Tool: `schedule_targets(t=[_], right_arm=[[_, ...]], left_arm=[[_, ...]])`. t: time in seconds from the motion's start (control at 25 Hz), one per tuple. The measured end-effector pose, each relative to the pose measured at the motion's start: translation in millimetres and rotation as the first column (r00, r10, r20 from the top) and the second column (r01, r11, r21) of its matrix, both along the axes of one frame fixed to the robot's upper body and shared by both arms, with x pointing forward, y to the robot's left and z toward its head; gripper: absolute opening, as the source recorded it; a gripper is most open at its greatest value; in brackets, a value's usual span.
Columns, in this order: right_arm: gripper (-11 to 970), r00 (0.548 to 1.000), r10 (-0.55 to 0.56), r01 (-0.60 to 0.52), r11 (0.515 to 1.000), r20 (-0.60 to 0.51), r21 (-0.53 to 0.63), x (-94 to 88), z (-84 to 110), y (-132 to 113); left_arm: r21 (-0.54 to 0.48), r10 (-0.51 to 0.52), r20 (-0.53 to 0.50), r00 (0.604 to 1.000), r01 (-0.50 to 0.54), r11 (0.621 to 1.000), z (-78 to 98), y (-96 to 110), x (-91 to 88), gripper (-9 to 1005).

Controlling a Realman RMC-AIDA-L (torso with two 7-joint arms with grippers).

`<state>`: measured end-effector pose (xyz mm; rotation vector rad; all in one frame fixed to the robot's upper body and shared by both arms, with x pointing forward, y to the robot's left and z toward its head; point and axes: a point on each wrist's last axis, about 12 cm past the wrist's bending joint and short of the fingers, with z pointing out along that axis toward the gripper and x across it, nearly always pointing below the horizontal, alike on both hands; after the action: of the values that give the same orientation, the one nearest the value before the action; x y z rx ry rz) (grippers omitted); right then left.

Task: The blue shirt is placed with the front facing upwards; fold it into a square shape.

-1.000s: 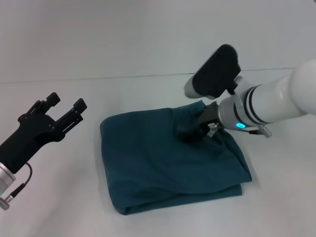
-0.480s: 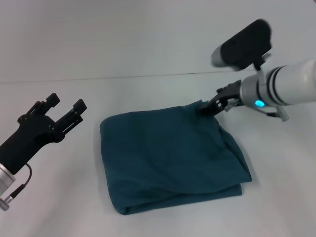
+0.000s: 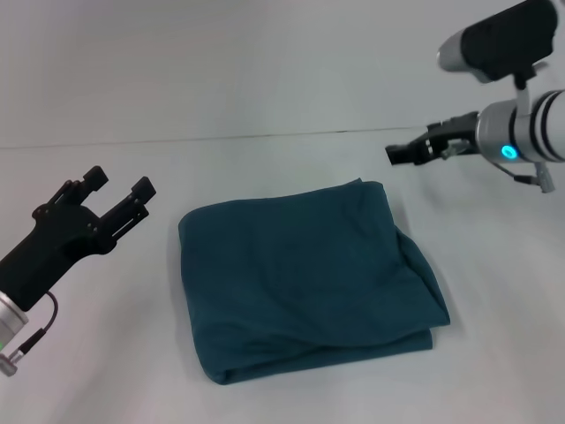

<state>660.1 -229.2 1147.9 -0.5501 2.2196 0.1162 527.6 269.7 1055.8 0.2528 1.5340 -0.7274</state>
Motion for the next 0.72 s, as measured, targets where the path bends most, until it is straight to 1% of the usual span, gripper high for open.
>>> schedule_targets(t=[0.08,0.16,0.24,0.32,0.4,0.48,0.56,0.72], right_arm=[[806,1.0,0.024,-0.024,0.998,0.009,0.05,-4.8,7.0,2.8],[806,0.996,0.089,-0.089,0.991,0.008,0.102,-11.1,9.9,12.0],[806,0.987,0.164,-0.162,0.979,-0.003,0.124,-16.6,7.1,22.0],[806,0.977,0.213,-0.209,0.971,-0.027,0.114,-20.1,-2.6,32.2],[805,0.975,0.217,-0.214,0.974,-0.039,0.075,-18.9,-14.5,38.2],[805,0.978,0.202,-0.2,0.979,-0.046,0.048,-16.5,-22.6,38.0],[805,0.982,0.182,-0.181,0.983,-0.052,0.032,-13.4,-28.3,35.7],[805,0.987,0.151,-0.152,0.988,-0.048,-0.009,-9.1,-34.0,27.8]], left_arm=[[-0.001,0.002,0.001,1.0,-0.002,1.0,0.2,0.5,-0.1,859],[-0.004,0.005,0.002,1.0,-0.005,1.0,0.4,0.9,-0.2,859],[-0.003,0.006,0.004,1.0,-0.005,1.0,0.6,0.9,-0.1,859],[0.0,0.005,0.006,1.0,-0.005,1.0,0.5,0.6,0.0,859],[0.002,0.005,0.008,1.0,-0.005,1.0,0.5,0.4,0.1,859],[0.002,0.004,0.009,1.0,-0.004,1.0,0.7,0.3,0.3,859],[0.002,0.004,0.009,1.0,-0.004,1.0,0.7,0.2,0.4,859],[0.003,0.005,0.009,1.0,-0.005,1.0,0.7,0.4,0.3,859]])
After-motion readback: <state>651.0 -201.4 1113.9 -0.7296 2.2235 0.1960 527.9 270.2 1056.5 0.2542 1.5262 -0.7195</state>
